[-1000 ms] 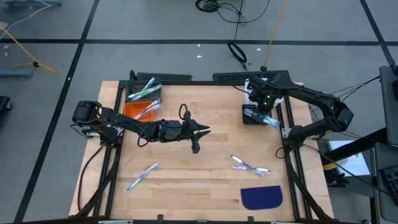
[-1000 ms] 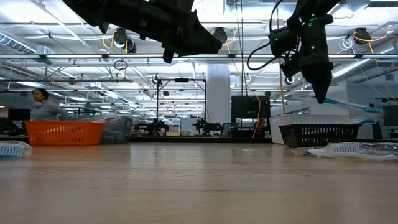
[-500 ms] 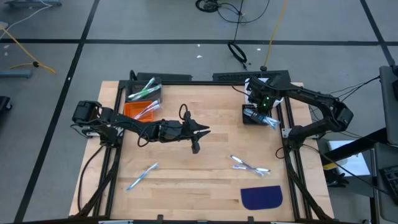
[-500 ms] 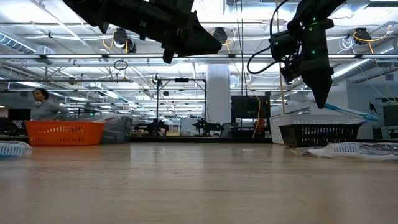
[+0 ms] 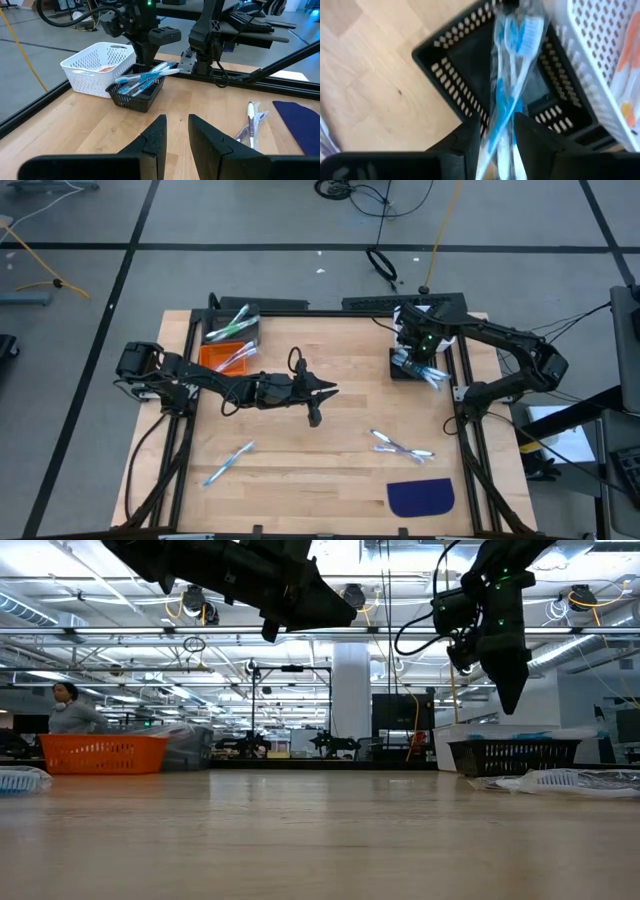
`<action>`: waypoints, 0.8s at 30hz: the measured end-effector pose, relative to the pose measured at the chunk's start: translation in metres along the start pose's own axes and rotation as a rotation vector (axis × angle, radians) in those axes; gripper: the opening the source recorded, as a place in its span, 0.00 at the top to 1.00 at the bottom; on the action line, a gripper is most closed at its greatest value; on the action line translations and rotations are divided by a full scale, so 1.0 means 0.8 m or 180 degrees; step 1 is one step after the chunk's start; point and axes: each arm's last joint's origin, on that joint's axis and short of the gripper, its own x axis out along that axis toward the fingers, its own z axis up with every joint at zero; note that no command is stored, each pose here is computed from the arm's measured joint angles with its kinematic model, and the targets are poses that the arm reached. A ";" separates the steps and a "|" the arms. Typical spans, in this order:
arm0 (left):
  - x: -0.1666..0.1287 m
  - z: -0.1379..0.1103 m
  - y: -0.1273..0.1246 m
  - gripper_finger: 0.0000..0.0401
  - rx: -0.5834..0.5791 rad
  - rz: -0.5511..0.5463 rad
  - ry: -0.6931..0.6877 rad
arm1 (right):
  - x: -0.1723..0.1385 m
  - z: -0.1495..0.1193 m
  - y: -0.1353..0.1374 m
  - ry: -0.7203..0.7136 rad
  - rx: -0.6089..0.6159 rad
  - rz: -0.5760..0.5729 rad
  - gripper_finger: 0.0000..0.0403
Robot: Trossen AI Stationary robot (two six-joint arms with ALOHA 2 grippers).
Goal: Pick & Place Toothbrushes
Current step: Put the purple toothbrush in the orange bin
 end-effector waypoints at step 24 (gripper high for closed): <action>0.000 -0.006 0.001 0.80 0.0053 0.0019 0.0166 | 0.018 -0.014 0.115 0.0025 -0.0535 0.0673 0.72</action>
